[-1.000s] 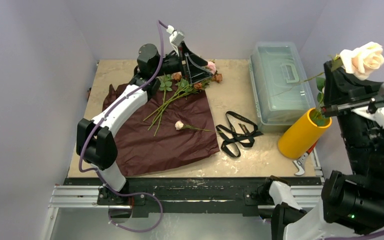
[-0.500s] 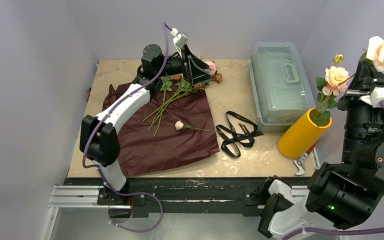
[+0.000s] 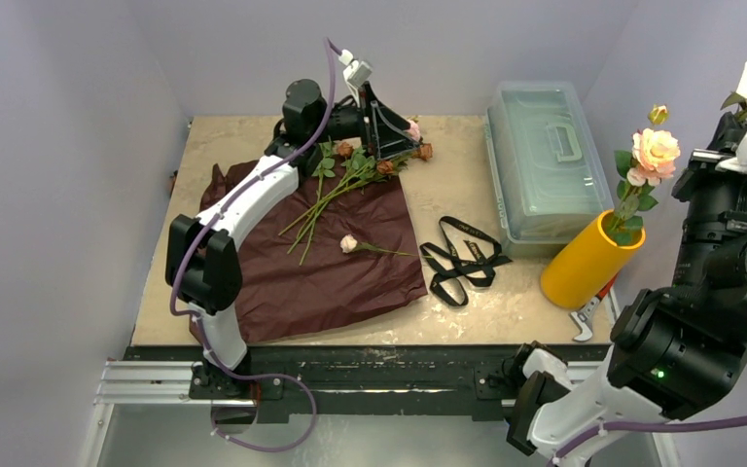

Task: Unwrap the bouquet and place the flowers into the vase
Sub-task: Insert the fake flower into the vase.

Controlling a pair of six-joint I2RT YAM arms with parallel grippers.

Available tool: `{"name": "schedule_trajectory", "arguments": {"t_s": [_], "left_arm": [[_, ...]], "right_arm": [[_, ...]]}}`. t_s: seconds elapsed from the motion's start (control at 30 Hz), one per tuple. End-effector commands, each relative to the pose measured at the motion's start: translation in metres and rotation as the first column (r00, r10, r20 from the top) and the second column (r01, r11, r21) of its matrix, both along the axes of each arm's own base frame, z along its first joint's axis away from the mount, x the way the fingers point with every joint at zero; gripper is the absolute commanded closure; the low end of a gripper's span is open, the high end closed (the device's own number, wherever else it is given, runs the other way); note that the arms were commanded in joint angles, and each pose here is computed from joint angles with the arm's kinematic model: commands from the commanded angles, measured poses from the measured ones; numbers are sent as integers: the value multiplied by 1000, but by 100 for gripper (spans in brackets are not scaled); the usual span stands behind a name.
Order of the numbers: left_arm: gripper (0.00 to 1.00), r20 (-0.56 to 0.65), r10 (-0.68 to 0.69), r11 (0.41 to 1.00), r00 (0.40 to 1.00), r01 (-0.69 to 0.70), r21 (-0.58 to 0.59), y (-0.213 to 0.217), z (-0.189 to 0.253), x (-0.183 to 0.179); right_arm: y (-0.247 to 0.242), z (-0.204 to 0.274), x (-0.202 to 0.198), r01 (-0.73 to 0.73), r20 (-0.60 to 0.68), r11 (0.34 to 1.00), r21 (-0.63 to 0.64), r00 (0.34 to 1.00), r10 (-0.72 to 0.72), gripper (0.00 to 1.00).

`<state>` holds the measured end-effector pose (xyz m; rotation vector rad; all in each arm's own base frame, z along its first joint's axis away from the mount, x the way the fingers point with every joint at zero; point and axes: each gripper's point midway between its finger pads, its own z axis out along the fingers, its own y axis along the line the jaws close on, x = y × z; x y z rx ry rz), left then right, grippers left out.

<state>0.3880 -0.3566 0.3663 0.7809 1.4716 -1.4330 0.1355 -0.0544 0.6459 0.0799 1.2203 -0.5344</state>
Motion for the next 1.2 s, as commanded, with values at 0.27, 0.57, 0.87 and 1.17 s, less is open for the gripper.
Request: {"name": "schedule_trajectory", "arguments": {"t_s": [0.27,0.57,0.87,1.17], "left_arm": [[0,72,0,1000,997,-1,26,3,7,3],[0,40,-2,1000,999,1,28,-1,0,9],[0,29,-3,1000,1000,3,10,-4,5,14],[0,31,0,1000,1000,-1,22,-3,4,13]], "right_arm": [[-36,-20,36,48,-59,998,29,997,-46,100],[-30,0,31,37,-17,999,0,999,-37,100],[-29,2,27,42,-11,999,6,999,-42,100],[-38,-28,40,45,-67,998,41,997,-42,100]]}}
